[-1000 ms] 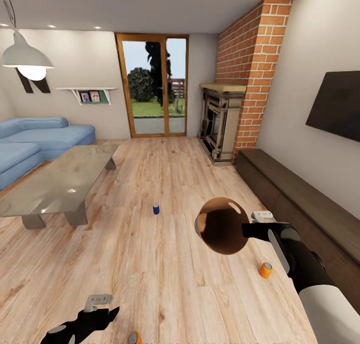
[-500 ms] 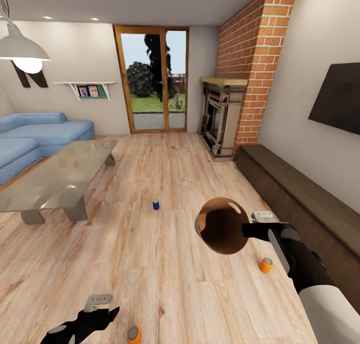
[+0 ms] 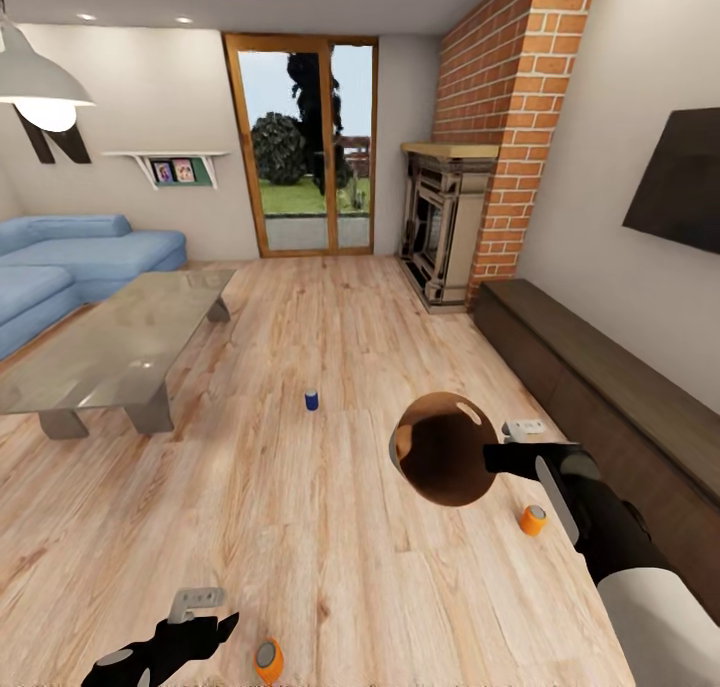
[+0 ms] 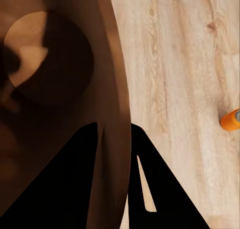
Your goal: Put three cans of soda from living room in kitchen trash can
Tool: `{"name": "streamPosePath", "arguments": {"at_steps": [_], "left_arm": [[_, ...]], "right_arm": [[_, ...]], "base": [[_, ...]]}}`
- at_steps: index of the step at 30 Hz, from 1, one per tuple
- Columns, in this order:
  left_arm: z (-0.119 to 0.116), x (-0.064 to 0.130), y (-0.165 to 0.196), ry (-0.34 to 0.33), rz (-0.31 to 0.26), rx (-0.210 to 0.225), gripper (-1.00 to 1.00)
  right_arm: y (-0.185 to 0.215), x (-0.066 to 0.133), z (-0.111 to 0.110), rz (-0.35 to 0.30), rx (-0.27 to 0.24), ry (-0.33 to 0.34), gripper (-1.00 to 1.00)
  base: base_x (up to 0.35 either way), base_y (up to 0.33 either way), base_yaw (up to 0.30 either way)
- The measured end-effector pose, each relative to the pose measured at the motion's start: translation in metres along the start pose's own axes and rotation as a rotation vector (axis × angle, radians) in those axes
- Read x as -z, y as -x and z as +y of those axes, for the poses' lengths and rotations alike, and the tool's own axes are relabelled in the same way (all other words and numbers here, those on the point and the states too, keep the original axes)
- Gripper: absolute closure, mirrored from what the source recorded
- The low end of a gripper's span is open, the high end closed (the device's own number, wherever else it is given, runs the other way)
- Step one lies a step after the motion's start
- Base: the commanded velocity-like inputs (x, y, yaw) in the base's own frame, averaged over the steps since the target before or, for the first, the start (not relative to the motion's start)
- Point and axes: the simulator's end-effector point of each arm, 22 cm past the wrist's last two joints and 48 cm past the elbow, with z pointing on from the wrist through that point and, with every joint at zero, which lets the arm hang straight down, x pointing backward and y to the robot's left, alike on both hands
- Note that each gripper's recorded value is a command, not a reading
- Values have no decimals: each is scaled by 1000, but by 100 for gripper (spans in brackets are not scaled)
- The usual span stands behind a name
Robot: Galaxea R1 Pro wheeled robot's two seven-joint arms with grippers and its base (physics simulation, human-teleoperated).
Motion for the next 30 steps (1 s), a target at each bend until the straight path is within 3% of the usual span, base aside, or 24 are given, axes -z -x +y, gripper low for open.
{"name": "streamPosePath", "arguments": {"at_steps": [7,10,13,18,30], "left_arm": [[3,-11,-10,3,11,1,-100],[4,-15,-15,3,15,1,-100],[4,-20,-19,3,19,2,-100],[6,-28,-27,2,28,3,-100],[10,-47,-46,4,45,4,-100]], "right_arm": [[30,15,7,-7,10,4,100],[66,37,11,-55,30,-9,100],[96,49,22,-109,25,26,100],[114,51,10,-148,49,-19,100],[101,30,12,-145,43,0,100]], "base": [[0,0,0],[0,0,0],[0,0,0],[0,0,0],[0,0,0]]}}
